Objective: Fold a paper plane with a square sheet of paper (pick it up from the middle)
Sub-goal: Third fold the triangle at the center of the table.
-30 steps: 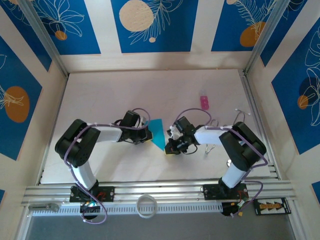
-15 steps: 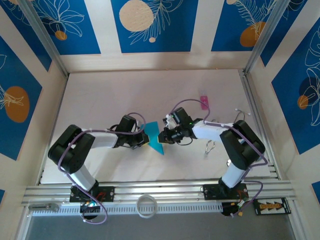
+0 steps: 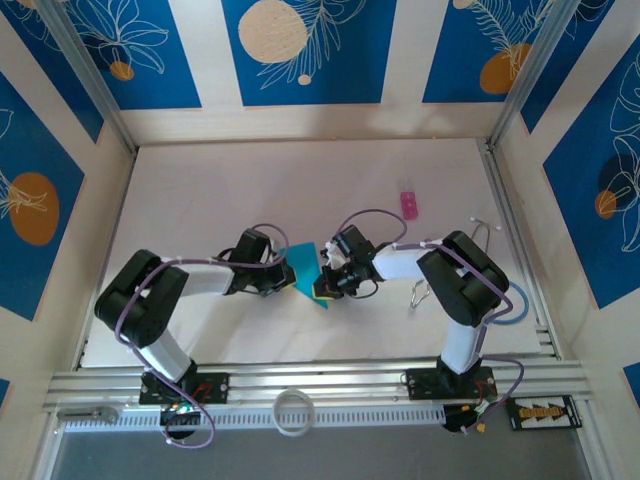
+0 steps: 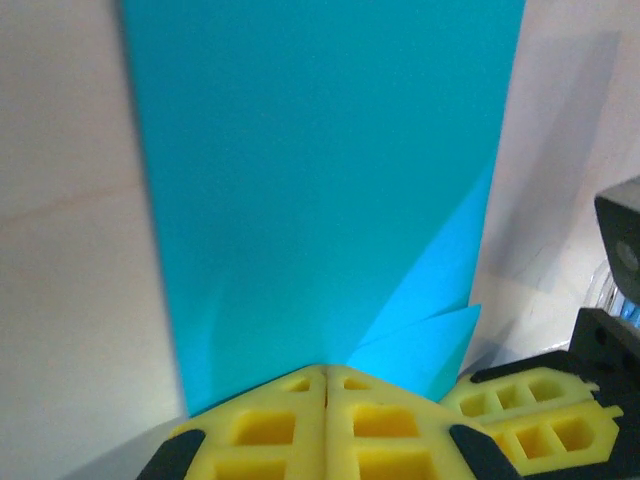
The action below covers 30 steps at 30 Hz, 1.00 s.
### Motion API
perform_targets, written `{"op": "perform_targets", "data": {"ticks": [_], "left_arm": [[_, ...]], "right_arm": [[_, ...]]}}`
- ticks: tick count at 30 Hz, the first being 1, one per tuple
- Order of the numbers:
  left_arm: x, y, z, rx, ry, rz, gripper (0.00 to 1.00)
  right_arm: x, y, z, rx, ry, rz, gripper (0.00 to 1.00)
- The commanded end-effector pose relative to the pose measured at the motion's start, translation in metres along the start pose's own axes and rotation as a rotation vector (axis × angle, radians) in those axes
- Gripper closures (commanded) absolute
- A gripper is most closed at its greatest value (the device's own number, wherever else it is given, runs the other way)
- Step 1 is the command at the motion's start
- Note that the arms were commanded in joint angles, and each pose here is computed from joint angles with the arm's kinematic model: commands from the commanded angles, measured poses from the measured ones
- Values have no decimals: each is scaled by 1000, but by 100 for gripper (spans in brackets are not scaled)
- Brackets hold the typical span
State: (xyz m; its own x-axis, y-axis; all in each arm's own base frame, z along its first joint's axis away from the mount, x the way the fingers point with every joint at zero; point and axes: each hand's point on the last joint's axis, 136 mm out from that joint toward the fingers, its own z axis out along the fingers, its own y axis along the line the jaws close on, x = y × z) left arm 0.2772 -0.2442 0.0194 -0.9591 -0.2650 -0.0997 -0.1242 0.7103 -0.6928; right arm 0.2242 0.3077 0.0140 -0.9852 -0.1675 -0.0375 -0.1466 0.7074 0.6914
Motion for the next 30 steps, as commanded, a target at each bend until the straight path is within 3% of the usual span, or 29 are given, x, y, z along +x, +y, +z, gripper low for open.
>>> {"op": "perform_targets", "data": {"ticks": [1, 10, 16, 22, 30], "left_arm": [[-9, 16, -10, -31, -27, -2, 98], [-18, 22, -28, -48, -56, 5, 97], [-25, 0, -44, -11, -86, 45, 93], [-26, -10, -45, 24, -73, 48, 85], [-26, -14, -45, 43, -65, 63, 78]], "right_arm": [[28, -34, 1, 119, 68, 57, 99], [19, -17, -5, 61, 42, 28, 98], [-2, 6, -27, 5, -53, -1, 88], [-29, -4, -48, 47, -148, 39, 77], [-38, -8, -41, 75, -118, 59, 75]]}}
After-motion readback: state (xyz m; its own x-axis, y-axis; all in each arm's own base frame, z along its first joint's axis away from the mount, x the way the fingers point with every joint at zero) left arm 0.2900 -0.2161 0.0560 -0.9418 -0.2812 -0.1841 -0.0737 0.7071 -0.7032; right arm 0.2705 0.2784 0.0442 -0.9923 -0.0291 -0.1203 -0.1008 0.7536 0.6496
